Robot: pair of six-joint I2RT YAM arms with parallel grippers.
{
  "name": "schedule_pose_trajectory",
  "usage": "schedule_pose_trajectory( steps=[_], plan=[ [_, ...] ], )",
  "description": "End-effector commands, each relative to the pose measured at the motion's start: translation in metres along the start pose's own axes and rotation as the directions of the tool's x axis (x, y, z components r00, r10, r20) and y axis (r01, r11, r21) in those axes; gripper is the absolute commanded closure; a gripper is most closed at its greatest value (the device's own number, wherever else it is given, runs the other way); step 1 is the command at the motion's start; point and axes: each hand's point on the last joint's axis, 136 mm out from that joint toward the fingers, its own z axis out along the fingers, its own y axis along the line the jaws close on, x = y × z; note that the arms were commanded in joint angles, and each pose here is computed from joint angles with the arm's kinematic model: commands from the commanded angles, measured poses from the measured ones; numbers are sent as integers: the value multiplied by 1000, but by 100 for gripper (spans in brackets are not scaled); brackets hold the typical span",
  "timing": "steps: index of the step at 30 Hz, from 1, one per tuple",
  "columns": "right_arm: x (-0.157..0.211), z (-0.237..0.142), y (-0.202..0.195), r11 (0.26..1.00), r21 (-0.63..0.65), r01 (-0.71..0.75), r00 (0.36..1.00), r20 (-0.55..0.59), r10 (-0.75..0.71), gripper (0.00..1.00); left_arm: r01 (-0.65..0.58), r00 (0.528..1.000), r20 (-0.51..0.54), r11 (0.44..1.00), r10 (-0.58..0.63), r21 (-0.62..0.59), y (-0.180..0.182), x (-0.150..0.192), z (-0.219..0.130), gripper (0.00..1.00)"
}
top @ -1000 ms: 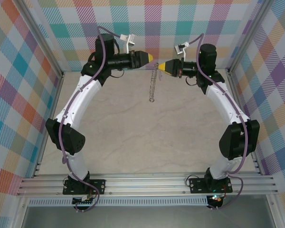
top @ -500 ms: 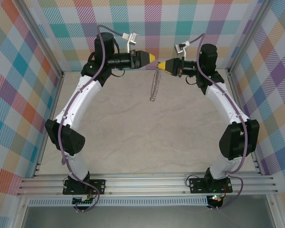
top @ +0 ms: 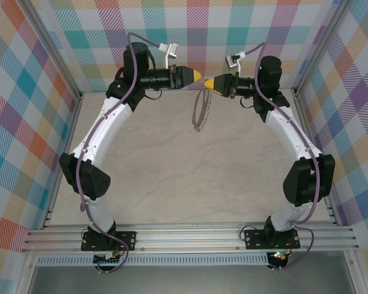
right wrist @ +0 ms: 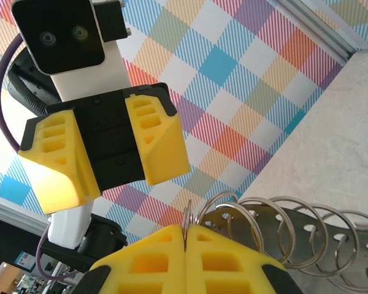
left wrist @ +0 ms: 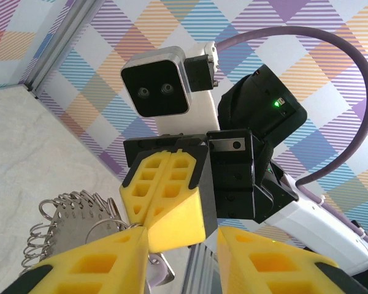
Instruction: Put the keys on the keyring
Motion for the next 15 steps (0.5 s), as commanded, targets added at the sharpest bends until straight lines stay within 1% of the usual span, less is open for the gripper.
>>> schedule_pose_trajectory(
  steps=[1,15],
  plan=[
    [-2,-8,36,994,-44,102,995,7,-101,100,-3,1000,-22,1000,3,6,1,5,6,65],
    [-5,-8,41,993,-52,107,994,14,-106,100,2,999,-42,1000,-1,21,0,11,12,65]
  ],
)
